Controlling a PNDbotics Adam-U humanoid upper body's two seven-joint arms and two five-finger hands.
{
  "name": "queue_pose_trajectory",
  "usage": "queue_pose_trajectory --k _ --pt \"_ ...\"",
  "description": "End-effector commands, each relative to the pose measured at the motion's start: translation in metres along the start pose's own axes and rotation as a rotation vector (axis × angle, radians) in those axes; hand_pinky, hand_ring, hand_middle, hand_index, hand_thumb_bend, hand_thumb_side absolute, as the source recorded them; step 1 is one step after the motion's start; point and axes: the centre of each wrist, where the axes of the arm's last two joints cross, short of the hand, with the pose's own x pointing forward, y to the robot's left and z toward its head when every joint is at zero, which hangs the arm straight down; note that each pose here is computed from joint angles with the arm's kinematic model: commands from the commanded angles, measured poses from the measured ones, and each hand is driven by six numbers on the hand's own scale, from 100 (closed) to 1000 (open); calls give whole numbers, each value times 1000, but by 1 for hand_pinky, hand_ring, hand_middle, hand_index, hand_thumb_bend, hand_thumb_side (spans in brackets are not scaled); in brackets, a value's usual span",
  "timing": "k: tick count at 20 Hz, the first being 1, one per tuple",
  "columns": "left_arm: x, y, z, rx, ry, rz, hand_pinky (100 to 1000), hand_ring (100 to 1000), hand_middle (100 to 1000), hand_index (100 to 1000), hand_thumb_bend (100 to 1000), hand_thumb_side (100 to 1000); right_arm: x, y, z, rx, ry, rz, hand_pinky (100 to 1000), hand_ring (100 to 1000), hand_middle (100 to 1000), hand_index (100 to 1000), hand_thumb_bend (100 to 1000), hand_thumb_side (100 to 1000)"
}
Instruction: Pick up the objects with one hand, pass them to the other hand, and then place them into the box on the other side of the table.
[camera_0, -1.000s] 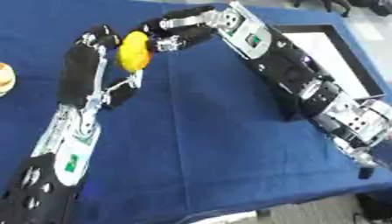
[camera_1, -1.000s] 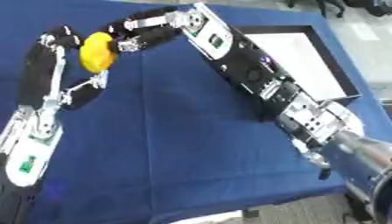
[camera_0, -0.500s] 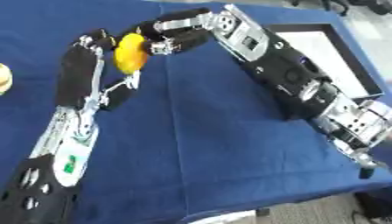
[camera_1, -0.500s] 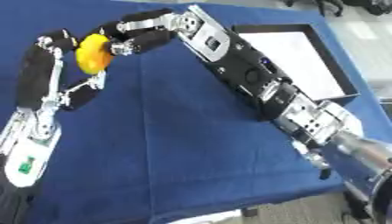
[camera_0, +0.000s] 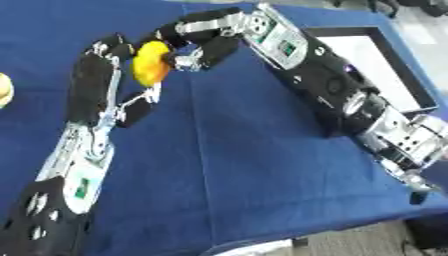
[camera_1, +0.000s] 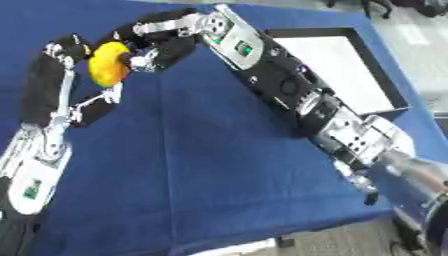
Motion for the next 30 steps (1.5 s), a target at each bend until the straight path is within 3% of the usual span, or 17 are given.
queue_pose_trajectory --k 1,15,21,28,30 --pt "6 5 -8 33 -14 -2 714 553 528 505 100 100 6 -11 9 53 -22 77 811 1000 705 852 100 511" --pt "6 5 -8 48 -13 -17 712 554 533 517 100 100 4 -15 14 35 14 59 767 1000 580 748 100 469" --pt "5 6 -7 96 7 -43 719 558 555 576 104 100 3 -14 15 34 43 27 735 1000 513 723 100 477" --pt "5 4 -6 142 30 -57 716 562 570 665 231 100 2 -14 16 22 63 -22 707 1000 492 707 100 453" --pt "5 4 -6 147 31 -58 713 560 565 662 210 100 2 -14 16 20 65 -35 703 1000 490 705 100 454"
